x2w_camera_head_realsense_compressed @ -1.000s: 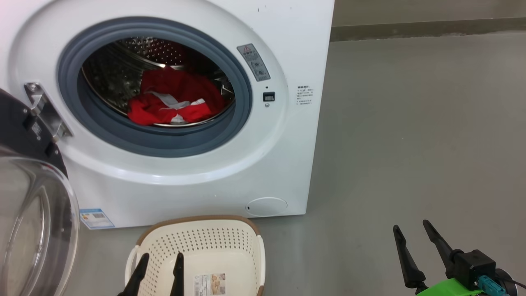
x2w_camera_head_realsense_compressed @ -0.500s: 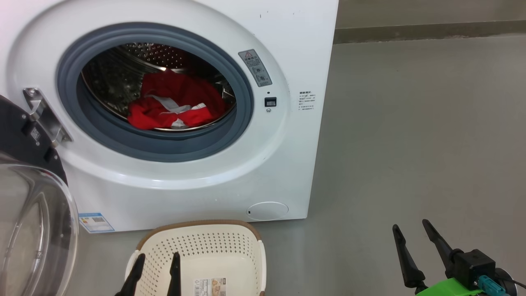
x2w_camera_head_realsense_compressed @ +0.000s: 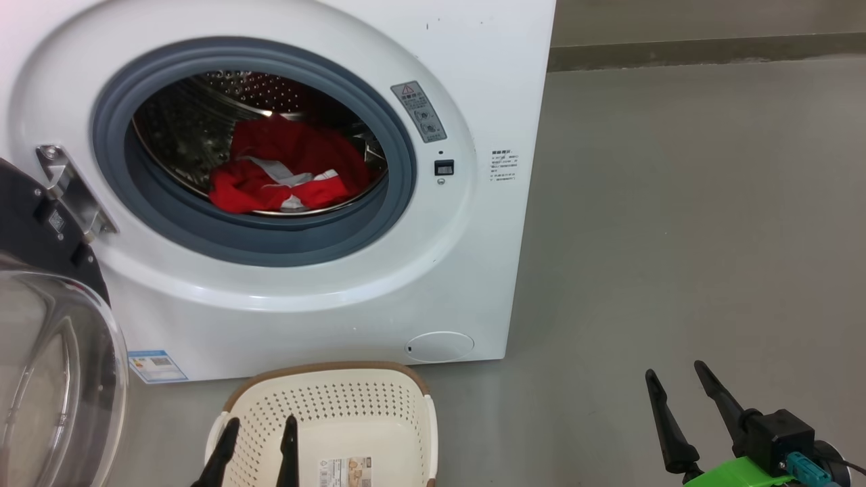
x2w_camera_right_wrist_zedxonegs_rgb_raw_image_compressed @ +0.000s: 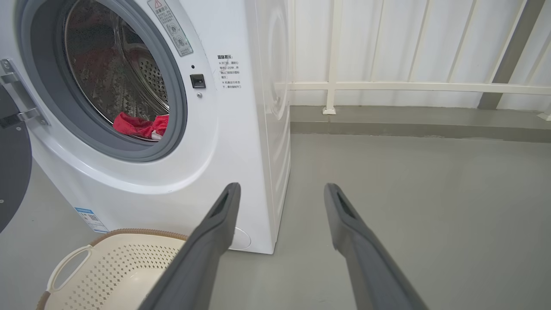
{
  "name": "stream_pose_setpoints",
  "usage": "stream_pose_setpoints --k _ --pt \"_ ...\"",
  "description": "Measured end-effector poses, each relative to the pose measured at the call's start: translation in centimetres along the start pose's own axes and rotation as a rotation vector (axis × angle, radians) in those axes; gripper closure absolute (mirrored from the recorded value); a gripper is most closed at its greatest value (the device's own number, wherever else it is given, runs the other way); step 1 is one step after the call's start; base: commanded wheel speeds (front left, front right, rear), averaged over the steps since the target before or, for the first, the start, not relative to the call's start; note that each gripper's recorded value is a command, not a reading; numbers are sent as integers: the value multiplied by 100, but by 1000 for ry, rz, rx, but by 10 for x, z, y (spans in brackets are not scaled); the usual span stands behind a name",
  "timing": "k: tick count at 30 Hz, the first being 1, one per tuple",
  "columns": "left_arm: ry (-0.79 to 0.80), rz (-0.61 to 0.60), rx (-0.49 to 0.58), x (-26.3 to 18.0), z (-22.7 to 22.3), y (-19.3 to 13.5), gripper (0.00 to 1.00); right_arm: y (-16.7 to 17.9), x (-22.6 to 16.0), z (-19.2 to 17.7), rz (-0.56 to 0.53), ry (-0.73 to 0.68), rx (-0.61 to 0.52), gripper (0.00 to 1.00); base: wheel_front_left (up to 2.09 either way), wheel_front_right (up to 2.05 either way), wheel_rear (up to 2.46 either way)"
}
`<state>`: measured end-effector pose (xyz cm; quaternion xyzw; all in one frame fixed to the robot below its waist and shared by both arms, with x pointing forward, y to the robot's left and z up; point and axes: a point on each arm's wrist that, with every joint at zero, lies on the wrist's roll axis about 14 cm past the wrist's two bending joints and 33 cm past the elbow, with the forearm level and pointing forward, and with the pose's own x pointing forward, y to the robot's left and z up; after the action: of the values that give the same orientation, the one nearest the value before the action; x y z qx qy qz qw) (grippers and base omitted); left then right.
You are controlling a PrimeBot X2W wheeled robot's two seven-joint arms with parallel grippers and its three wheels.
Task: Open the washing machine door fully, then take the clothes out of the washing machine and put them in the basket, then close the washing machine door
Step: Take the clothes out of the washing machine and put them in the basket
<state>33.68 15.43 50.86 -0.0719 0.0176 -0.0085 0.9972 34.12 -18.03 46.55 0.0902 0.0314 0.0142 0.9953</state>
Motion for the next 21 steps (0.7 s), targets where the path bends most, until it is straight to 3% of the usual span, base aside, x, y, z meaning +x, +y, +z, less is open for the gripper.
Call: stream_pose_setpoints --k 13,21 --pt "31 12 5 4 -10 2 0 -1 4 -3 -2 15 -1 0 0 0 0" --pt "23 5 -10 40 -16 0 0 -4 13 -11 -9 50 -14 0 0 0 0"
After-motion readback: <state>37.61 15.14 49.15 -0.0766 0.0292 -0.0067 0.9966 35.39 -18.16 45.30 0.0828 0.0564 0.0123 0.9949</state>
